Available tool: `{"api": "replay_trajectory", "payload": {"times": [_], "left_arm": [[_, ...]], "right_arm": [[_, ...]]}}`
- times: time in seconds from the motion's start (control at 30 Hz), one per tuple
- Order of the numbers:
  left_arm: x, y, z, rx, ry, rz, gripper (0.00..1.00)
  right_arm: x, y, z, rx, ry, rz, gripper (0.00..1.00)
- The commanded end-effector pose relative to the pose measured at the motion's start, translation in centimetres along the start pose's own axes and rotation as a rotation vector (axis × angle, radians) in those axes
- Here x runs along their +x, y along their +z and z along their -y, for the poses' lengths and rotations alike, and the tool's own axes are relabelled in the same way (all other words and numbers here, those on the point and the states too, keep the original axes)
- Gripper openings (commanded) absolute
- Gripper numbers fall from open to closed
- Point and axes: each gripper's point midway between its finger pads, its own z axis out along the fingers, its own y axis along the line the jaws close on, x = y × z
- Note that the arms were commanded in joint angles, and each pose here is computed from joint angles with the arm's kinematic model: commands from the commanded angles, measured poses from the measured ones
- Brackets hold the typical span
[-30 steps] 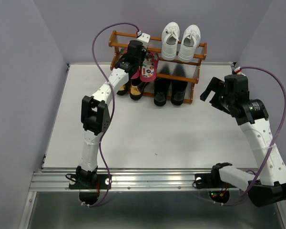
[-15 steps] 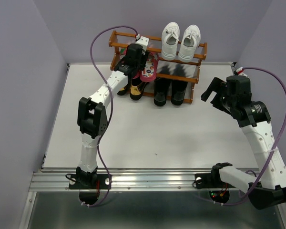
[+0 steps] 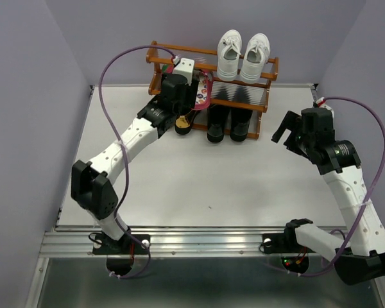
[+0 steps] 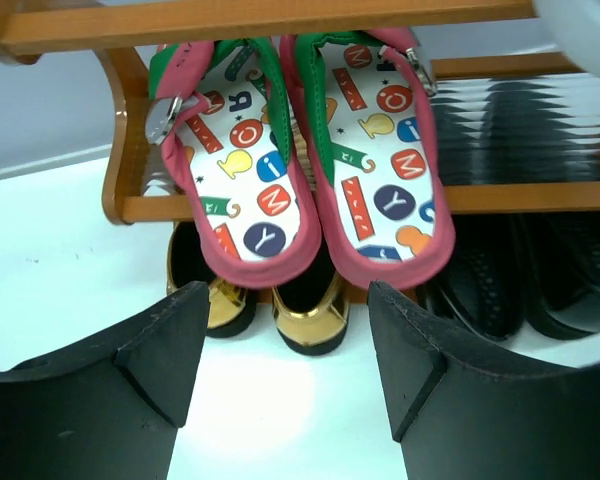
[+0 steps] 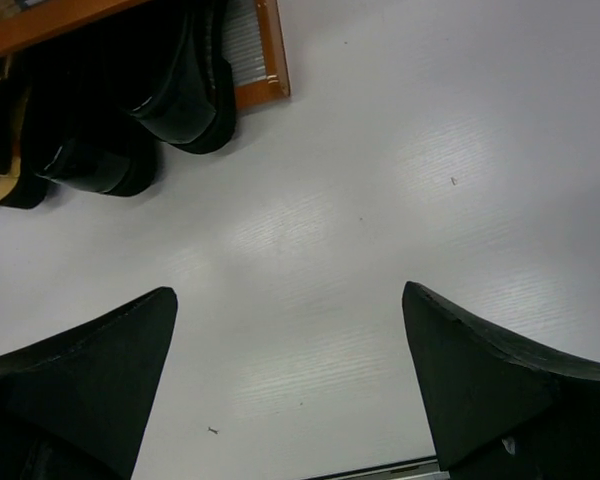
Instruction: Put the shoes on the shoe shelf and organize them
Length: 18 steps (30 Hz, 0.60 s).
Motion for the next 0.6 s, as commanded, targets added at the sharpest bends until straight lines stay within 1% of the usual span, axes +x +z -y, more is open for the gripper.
{"api": "replay_trajectory", "payload": {"times": [0.0, 0.13, 0.2, 0.27, 0.33, 0.37, 0.43, 0.53, 0.57], "left_arm": [[-3.3, -5.6, -1.5, -0.010, -0.122, 0.105, 0.76], [-1.0, -9.2, -1.9, 0.048, -0.160, 0.080, 0.75], [1.0, -11.3, -2.4, 0.076, -0.180, 0.058, 0.75], [3.3, -13.1, -3.1, 0.080, -0.189, 0.027, 0.75], [4.9, -14.3, -3.7, 0.070, -0.210, -0.003, 0.75], [4.9, -15.4, -4.2, 0.070, -0.228, 0.011, 0.75], [6.8, -16.1, -4.8, 0.049, -0.240, -0.022, 0.75], [7.4, -17.3, -5.8, 0.018, -0.273, -0.025, 0.75], [7.0, -17.8, -6.1, 0.017, -0.283, -0.014, 0.75]], "right_arm": [[-0.4, 0.2, 1.9, 0.087, -0.039, 0.043, 1.00], [-0.3, 0.7, 3.3, 0.168, -0.063, 0.038, 1.00], [-0.3, 0.8, 3.9, 0.194, -0.070, 0.050, 1.00], [-0.5, 0.7, 4.0, 0.195, -0.066, 0.068, 1.00], [-0.4, 0.8, 4.3, 0.204, -0.067, 0.077, 1.00], [-0.4, 0.8, 4.3, 0.205, -0.066, 0.078, 1.00], [-0.3, 0.9, 4.3, 0.201, -0.066, 0.078, 1.00], [0.0, 1.0, 4.1, 0.182, -0.064, 0.079, 1.00], [-0.1, 1.0, 4.1, 0.182, -0.063, 0.079, 1.00]]}}
